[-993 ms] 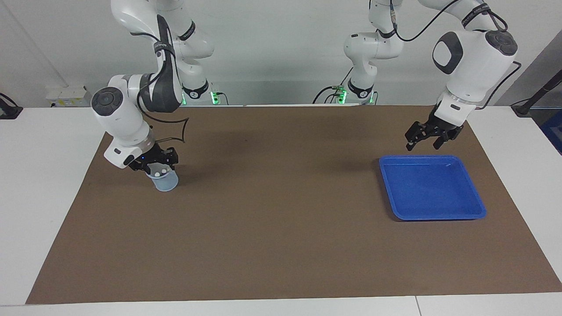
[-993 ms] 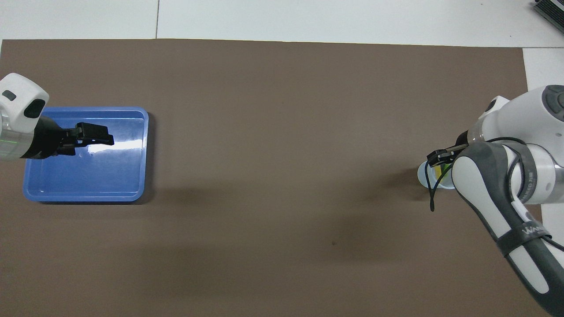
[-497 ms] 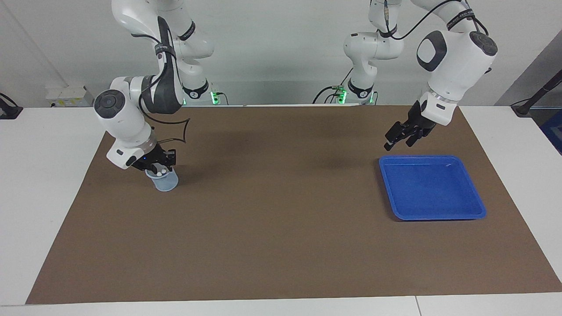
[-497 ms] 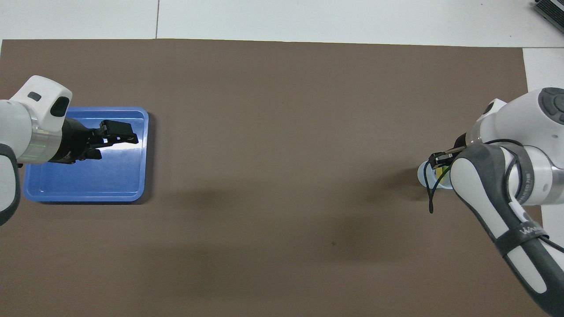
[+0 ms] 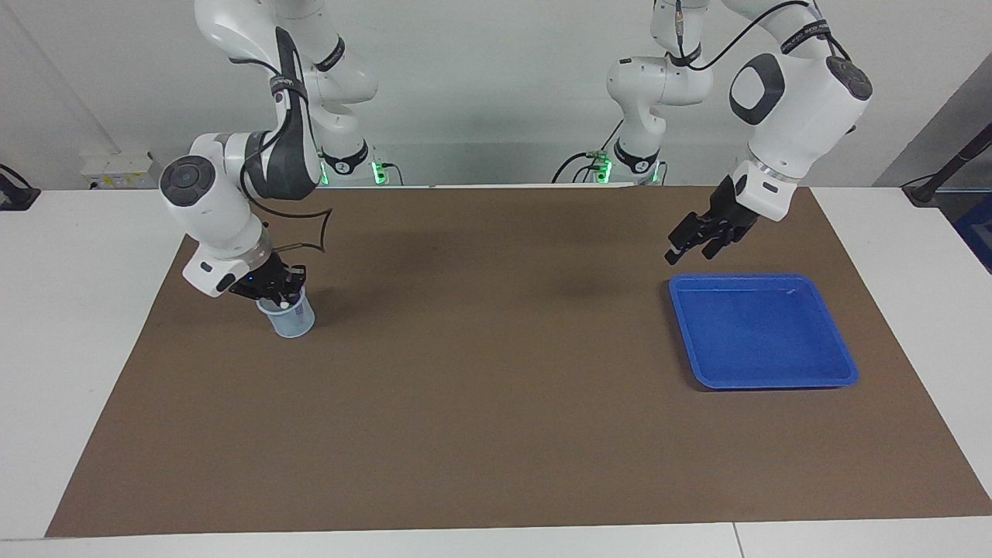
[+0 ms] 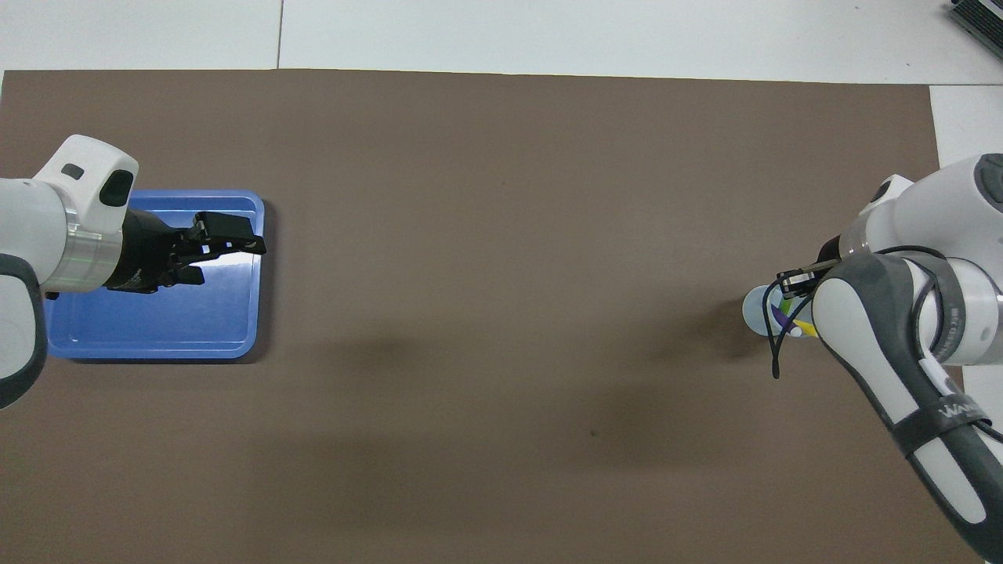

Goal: Right arm passes pens to left for tray arrangement
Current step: 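Grasp the green pen with the right gripper while the left gripper lifts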

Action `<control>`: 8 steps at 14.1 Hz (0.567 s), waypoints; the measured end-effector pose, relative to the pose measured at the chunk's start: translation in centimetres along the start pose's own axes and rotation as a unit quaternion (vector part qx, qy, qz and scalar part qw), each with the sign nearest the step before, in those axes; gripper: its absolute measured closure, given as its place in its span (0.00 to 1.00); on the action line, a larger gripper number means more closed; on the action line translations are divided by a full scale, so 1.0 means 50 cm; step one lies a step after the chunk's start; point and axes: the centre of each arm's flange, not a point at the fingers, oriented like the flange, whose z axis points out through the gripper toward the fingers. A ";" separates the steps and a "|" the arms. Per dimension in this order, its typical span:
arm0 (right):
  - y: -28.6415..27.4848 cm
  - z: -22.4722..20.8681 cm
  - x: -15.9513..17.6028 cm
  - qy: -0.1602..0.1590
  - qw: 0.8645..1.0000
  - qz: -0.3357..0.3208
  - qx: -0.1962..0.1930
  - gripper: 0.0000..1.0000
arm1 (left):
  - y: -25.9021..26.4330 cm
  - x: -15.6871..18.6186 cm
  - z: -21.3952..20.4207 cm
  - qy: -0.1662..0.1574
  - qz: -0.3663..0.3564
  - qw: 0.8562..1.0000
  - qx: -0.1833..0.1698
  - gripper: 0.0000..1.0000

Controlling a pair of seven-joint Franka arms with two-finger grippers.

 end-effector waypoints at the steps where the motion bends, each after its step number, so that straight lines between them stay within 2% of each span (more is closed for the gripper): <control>1: 0.001 -0.004 -0.002 -0.005 1.000 0.000 0.001 0.81 | 0.000 -0.001 0.001 -0.003 -0.001 1.000 0.000 0.00; 6: 0.002 -0.042 -0.002 -0.010 1.000 -0.008 0.001 0.82 | 0.016 -0.013 0.007 -0.011 -0.030 1.000 0.000 0.00; 8: -0.008 -0.077 0.004 -0.009 1.000 -0.017 -0.002 0.82 | 0.029 -0.020 0.008 -0.020 -0.061 0.998 -0.021 0.00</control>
